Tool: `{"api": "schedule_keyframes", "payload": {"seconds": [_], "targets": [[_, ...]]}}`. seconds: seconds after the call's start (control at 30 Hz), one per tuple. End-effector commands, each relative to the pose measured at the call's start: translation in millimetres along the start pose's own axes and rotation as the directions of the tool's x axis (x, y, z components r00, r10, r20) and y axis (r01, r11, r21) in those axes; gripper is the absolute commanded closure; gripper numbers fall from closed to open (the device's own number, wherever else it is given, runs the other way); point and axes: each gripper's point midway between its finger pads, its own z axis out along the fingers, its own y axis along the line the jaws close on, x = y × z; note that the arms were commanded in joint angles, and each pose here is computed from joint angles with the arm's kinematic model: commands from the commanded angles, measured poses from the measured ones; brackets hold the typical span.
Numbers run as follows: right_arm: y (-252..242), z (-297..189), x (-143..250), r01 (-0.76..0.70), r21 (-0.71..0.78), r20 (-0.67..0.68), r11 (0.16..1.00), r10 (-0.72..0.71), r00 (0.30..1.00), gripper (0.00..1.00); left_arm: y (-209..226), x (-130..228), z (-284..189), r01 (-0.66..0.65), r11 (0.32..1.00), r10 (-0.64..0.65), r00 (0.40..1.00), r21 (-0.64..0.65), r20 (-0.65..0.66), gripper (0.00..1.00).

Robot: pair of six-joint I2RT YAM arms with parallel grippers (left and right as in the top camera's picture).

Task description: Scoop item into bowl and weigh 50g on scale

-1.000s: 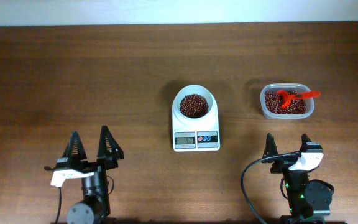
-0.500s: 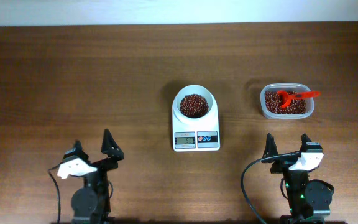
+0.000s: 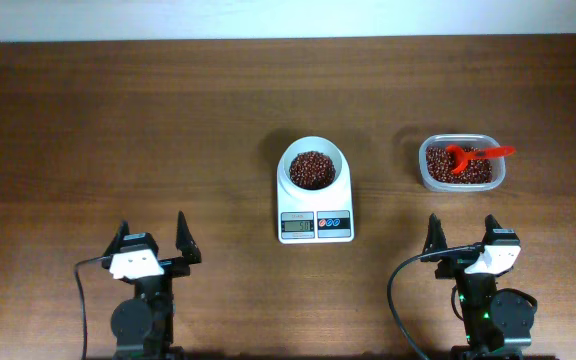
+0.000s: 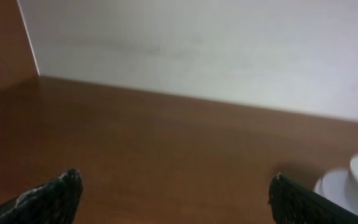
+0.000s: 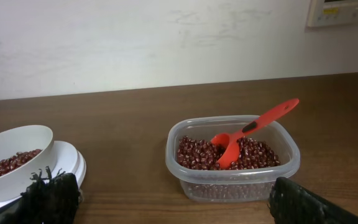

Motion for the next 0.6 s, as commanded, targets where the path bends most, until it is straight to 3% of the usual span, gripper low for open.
{"api": "schedule_keyframes", "payload": {"seconds": [0.0,0.57], "targets": [[-0.1,0.2,3.0,0.0,0.003,-0.007,1.0,0.0,1.0,0.01,-5.6,9.3,-0.4,-0.047,0.998,0.049,0.998,0.038,-0.034,0.02],[-0.1,0.2,3.0,0.0,0.003,-0.007,1.0,0.0,1.0,0.01,-6.8,9.6,-0.5,-0.046,0.998,0.048,0.998,0.045,-0.036,0.02]]}}
